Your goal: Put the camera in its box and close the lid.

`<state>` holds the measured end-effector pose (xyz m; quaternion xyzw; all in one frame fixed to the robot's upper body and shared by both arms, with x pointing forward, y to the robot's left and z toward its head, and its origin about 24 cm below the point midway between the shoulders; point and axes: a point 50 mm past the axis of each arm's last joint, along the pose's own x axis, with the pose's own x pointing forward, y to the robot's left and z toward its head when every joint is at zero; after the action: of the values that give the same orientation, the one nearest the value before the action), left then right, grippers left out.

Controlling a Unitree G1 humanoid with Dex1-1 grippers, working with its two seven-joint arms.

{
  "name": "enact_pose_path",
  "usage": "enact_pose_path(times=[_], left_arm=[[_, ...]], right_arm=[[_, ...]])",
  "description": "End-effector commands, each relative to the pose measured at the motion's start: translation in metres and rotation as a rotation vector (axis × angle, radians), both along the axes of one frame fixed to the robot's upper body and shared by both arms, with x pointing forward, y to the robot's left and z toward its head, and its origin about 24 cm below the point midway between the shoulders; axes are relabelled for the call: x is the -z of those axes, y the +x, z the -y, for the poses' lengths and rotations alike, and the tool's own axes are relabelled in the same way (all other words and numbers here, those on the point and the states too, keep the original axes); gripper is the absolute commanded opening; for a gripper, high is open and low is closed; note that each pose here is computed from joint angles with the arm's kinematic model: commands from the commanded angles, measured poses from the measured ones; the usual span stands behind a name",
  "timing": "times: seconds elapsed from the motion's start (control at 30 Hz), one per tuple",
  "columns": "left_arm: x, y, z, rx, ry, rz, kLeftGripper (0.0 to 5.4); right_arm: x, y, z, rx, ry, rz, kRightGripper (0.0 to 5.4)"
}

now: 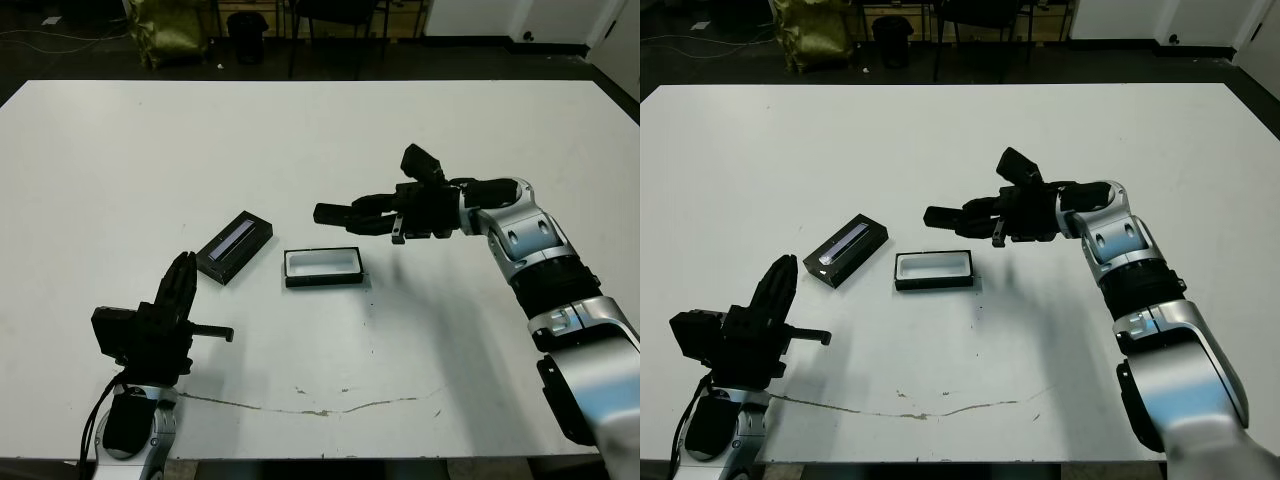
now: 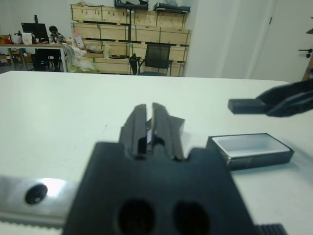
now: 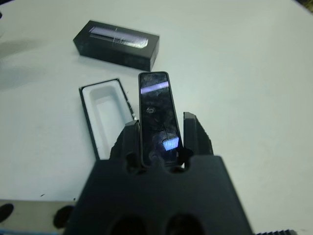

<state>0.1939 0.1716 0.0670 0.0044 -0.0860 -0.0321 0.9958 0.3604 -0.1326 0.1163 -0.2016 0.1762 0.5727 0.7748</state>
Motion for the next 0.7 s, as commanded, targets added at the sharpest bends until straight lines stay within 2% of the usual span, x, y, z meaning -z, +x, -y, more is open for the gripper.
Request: enact_pose_path(times=[0.03,0.4,0.7], left_arm=[[0.005,-0.001,0.000,-0.005,0.005,-0.037,0.00],[0.005,0.001,0.002,0.004,0.014,-0.032,0.00],[0.006,0.002,0.002,0.009,0.014,-0.035,0.00]], right_arm=[[0.002,0.002,-0.001,-0.008,-0.025,-0.046,0.62],[-0.001,0.003,-0.002,-0.074,-0.004,-0.137,0.62],[-0.006,0.003,-0.007,-0.116,0.012,-0.113,0.62]])
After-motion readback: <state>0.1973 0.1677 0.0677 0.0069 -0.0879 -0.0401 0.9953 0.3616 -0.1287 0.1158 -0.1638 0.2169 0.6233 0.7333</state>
